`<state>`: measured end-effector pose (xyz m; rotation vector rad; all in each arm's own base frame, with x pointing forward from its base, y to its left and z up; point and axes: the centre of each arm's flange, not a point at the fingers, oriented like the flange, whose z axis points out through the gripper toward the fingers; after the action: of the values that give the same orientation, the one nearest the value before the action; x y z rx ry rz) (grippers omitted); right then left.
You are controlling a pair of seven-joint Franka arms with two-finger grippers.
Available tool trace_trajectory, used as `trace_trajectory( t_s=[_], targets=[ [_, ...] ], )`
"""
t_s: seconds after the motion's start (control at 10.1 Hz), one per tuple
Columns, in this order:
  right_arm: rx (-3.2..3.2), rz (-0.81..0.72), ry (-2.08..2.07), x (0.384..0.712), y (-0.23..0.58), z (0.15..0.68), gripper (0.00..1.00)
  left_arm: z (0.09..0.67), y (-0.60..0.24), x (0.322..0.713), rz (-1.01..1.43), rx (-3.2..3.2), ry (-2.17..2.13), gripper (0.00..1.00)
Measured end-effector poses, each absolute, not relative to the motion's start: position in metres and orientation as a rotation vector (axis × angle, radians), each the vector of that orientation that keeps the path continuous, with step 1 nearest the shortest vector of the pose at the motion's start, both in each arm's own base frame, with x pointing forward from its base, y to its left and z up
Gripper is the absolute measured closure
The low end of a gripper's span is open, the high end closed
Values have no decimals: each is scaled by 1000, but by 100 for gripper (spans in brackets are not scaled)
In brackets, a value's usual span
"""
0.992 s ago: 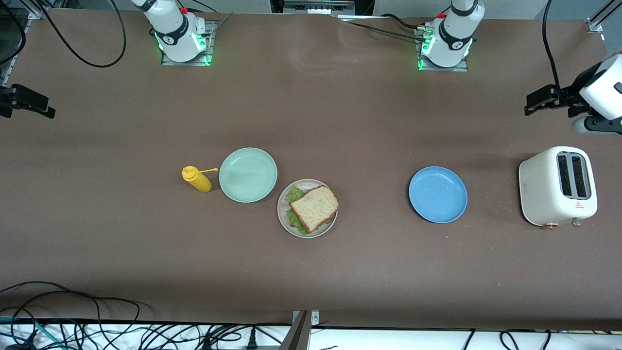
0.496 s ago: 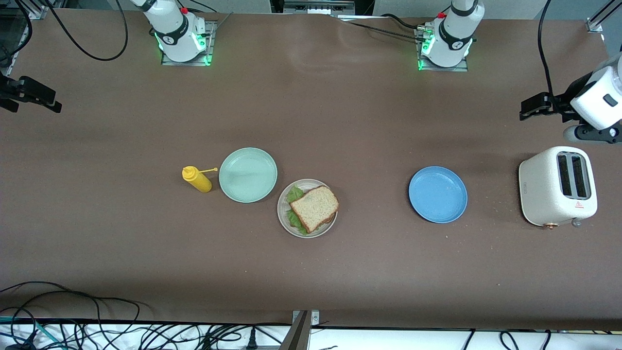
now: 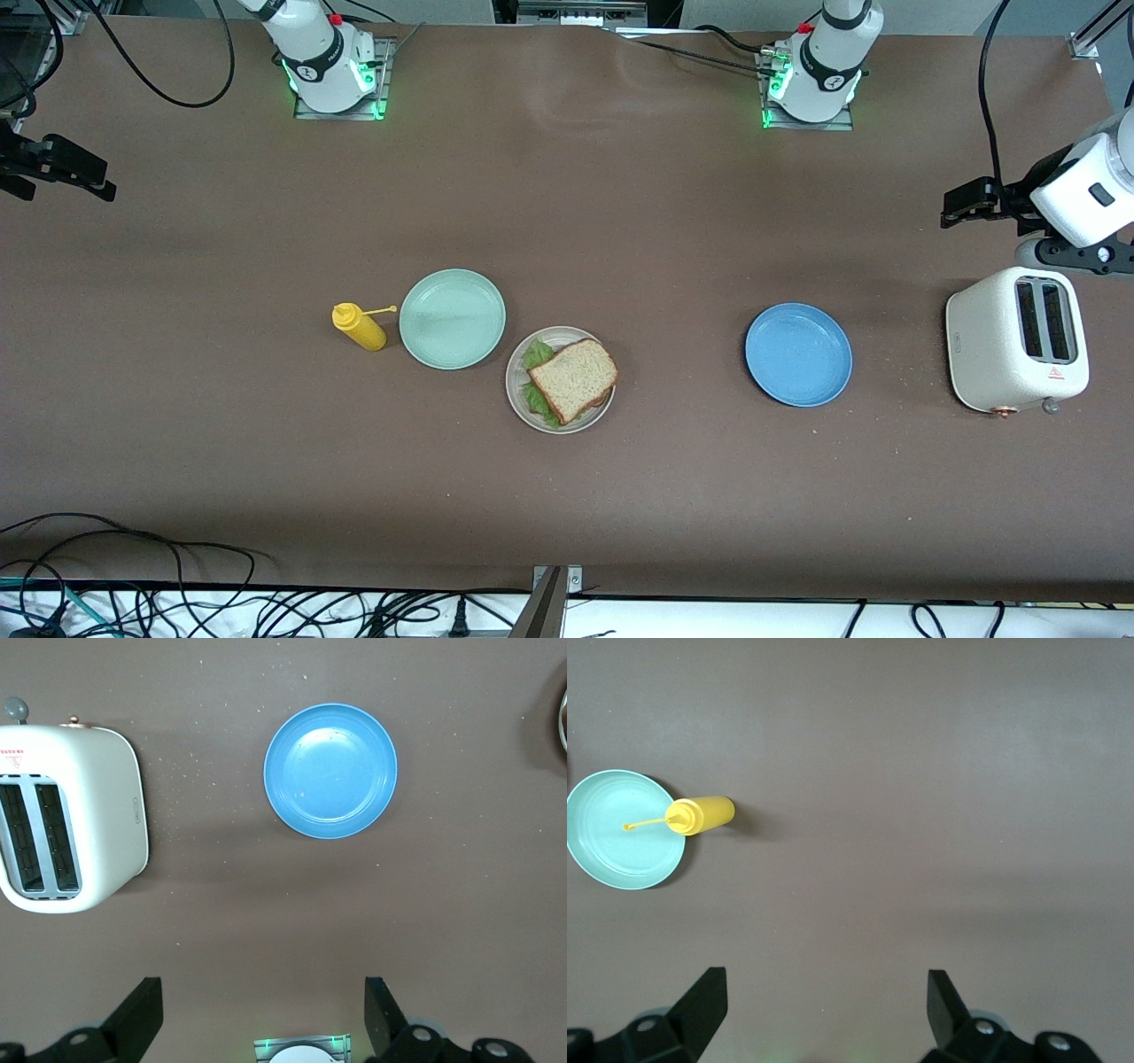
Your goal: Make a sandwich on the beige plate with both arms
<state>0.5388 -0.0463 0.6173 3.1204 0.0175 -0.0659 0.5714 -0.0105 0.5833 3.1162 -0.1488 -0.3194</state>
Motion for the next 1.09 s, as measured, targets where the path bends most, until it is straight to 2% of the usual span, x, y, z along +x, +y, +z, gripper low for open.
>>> trace_trajectory(
  t_s=[1.09],
  targets=[
    [3120, -57, 18, 539, -46, 618, 0, 580, -9, 573, -326, 3098, -147, 0]
  ],
)
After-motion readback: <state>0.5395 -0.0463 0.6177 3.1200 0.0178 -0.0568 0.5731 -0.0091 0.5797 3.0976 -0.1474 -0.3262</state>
